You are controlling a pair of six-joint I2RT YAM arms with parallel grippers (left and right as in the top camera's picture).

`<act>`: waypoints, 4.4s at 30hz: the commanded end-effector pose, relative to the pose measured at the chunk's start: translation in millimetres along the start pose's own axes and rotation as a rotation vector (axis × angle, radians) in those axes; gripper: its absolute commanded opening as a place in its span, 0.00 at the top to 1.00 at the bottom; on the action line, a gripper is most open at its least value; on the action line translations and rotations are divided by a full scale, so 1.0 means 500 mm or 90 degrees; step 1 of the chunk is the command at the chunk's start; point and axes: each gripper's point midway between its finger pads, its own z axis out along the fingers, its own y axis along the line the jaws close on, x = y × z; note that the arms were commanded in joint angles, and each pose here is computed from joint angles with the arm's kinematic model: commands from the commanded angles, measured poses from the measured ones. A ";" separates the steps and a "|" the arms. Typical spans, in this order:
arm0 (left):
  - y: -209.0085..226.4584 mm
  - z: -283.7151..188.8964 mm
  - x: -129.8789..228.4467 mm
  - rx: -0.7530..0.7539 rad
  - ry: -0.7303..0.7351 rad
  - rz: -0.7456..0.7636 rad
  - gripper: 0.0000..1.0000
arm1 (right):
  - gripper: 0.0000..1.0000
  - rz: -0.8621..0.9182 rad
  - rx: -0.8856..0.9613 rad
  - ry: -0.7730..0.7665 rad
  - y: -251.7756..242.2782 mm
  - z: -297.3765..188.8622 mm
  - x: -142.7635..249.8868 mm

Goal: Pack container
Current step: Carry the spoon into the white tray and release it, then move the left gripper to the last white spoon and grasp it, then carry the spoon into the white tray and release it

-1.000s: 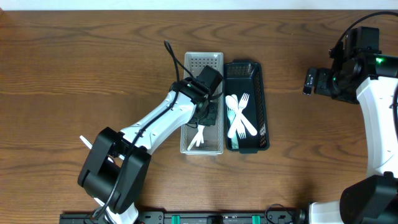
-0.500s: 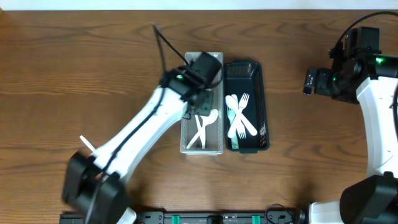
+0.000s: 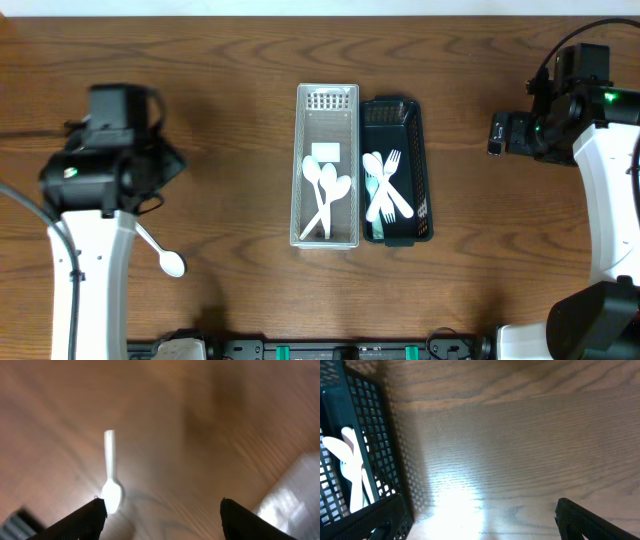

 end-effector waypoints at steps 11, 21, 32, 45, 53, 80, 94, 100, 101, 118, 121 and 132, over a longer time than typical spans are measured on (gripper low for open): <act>0.163 0.265 0.147 -0.084 0.138 -0.223 0.05 | 0.01 -0.008 -0.001 0.015 -0.001 0.000 0.012; 0.182 0.354 0.197 -0.090 0.155 -0.181 0.03 | 0.01 -0.008 0.000 0.028 -0.002 0.000 0.022; 0.188 0.434 0.235 -0.128 0.216 -0.172 0.02 | 0.01 -0.008 0.000 0.035 -0.002 -0.001 0.027; 0.195 0.456 0.268 -0.148 0.260 -0.164 0.26 | 0.01 -0.007 0.000 0.037 -0.002 -0.001 0.029; 0.198 0.448 0.282 -0.154 0.281 -0.163 0.48 | 0.01 -0.007 0.000 0.037 -0.002 -0.001 0.029; 0.142 0.398 0.259 -0.087 0.313 -0.128 0.94 | 0.01 -0.007 0.000 0.039 -0.002 -0.001 0.030; -0.201 0.012 0.170 0.202 0.122 0.224 0.94 | 0.01 -0.002 -0.002 0.039 -0.001 -0.001 0.031; -0.345 -0.052 0.278 0.326 0.100 0.368 0.94 | 0.01 0.005 -0.002 0.037 -0.001 -0.001 0.029; -0.364 -0.054 0.296 0.338 0.099 0.392 0.94 | 0.01 0.005 -0.002 0.037 -0.001 -0.001 0.028; -0.437 0.186 0.483 0.217 0.214 0.572 0.93 | 0.01 0.005 -0.002 0.037 -0.001 -0.001 0.029; -0.440 0.177 0.477 0.225 0.208 0.578 0.57 | 0.01 0.005 -0.002 0.037 -0.001 -0.001 0.029; -0.443 -0.008 0.294 0.262 0.019 0.592 0.35 | 0.01 0.002 -0.004 0.011 0.002 0.000 0.009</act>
